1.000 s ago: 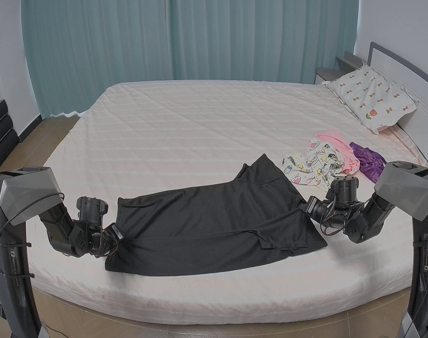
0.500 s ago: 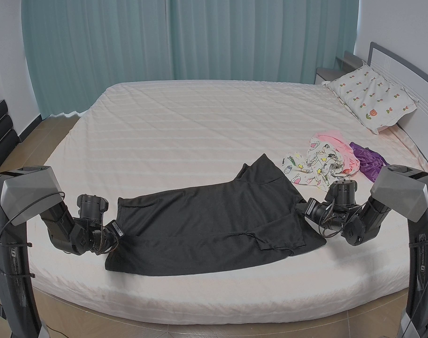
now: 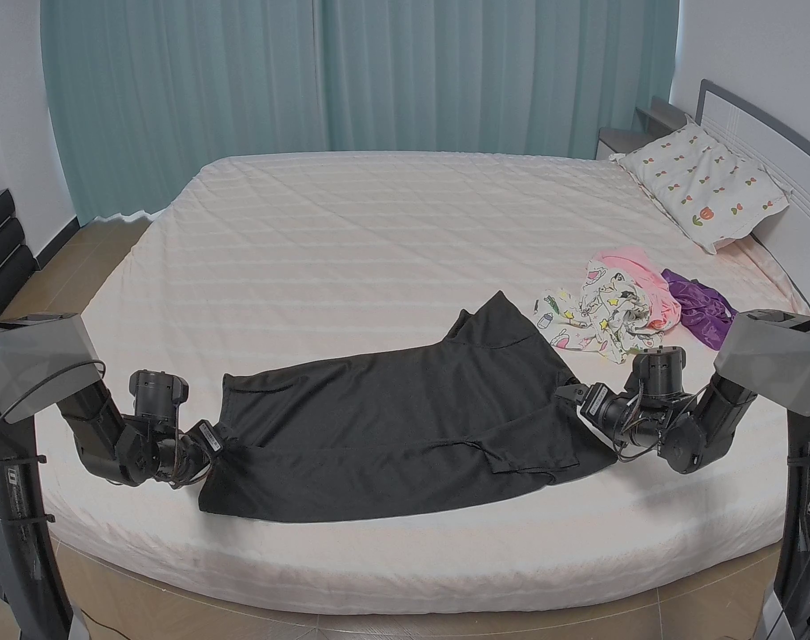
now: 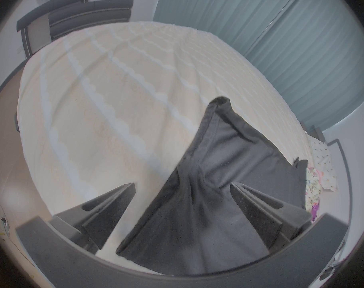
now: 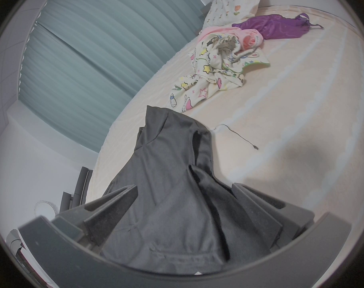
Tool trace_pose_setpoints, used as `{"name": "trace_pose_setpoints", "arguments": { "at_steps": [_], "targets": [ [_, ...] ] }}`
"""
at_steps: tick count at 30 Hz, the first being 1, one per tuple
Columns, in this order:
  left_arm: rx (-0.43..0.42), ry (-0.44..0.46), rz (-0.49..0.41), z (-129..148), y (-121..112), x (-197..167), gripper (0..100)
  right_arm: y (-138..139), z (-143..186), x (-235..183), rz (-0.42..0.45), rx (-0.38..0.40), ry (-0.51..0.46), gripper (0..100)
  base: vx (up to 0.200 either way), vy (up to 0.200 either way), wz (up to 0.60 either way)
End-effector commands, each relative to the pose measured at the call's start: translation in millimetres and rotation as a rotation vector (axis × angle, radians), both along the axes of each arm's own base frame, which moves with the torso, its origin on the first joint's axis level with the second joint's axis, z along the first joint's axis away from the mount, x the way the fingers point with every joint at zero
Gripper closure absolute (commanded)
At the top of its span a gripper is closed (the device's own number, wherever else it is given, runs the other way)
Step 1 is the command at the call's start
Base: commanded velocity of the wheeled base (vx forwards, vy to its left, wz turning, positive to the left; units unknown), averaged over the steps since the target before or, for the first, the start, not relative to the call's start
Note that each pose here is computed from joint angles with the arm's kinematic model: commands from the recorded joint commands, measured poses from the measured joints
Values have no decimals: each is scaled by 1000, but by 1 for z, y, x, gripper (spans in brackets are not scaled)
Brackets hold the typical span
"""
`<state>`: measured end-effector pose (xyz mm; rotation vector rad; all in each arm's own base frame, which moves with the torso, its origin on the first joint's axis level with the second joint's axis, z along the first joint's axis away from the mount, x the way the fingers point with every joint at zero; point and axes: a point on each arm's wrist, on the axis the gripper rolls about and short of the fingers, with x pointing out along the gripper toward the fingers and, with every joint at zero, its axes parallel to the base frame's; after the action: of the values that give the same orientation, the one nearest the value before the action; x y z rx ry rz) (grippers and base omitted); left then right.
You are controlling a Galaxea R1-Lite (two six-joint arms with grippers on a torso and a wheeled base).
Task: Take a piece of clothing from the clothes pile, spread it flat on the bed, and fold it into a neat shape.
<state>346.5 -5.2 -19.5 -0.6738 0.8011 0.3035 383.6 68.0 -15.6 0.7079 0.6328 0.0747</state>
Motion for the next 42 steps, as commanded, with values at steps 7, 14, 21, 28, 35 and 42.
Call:
{"name": "trace_pose_setpoints", "arguments": {
  "at_steps": [7, 14, 21, 28, 35, 42],
  "targets": [
    [-108, -12, -193, 4, 22, -52, 0, 8, 4, -36, 17, 9, 80, 0, 0, 0, 0],
    [-20, -62, -372, -11, 21, -72, 0, 10, 4, -43, -5, 49, 111, 0, 0, 0, 0],
    [31, -77, -373, -27, 16, -70, 0, 8, 1, -44, -6, 55, 95, 0, 0, 0, 0],
    [56, -64, -410, -33, 11, -70, 0, 11, 2, -45, 7, 59, 90, 0, 0, 0, 0],
    [123, -7, -346, -36, 14, -81, 100, 9, 1, -45, 1, 57, 94, 0, 0, 0, 0],
    [129, 29, -350, -35, 13, -94, 100, 8, 0, -45, -1, 56, 100, 0, 0, 0, 0]
  ]
}}
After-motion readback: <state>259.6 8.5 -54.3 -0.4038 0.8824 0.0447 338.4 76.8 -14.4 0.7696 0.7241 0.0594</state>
